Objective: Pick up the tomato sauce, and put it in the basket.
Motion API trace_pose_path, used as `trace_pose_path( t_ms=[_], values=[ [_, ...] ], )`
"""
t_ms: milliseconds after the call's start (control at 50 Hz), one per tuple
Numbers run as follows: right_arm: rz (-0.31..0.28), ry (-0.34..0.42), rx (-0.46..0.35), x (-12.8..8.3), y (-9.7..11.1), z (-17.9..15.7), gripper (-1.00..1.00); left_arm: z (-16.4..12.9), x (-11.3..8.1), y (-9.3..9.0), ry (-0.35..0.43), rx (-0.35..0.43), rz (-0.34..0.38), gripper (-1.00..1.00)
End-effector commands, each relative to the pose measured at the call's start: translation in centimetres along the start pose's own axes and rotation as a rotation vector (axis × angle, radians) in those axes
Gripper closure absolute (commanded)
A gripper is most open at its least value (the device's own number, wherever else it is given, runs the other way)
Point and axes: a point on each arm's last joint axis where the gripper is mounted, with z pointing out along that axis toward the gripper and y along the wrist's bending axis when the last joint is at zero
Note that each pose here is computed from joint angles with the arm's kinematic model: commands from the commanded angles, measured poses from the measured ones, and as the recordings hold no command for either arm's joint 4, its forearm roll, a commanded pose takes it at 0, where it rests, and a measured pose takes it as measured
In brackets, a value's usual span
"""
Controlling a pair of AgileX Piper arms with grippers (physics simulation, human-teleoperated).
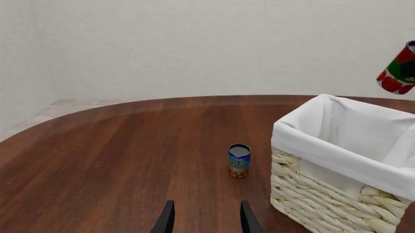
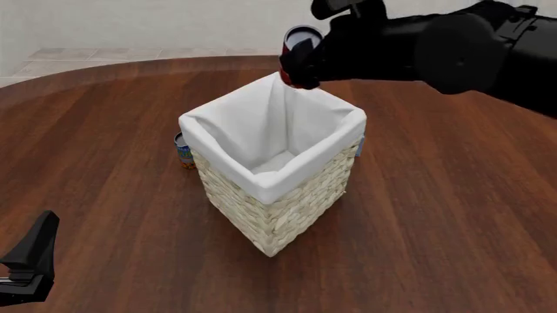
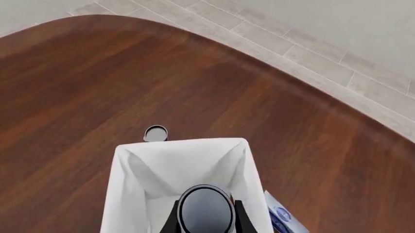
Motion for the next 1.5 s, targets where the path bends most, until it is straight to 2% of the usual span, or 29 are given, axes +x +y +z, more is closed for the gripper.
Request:
trace_pose_path(
  t_ms=[20, 520, 1500],
  values=[
    [0.026, -0.002, -0.001, 0.6, 0.1, 1.0, 1.0, 0.0, 0.0, 0.0, 0.0, 0.0, 0.0, -1.0],
    [0.036, 0.016, -0.014, 1.8, 0.7, 2.7, 1.0, 0.0, 0.0, 0.0, 0.0, 0.0, 0.0, -1.0],
    [0.094, 0.038, -0.021, 5.2, 1.4, 5.7, 1.0, 0.0, 0.0, 0.0, 0.0, 0.0, 0.0, -1.0]
  ],
)
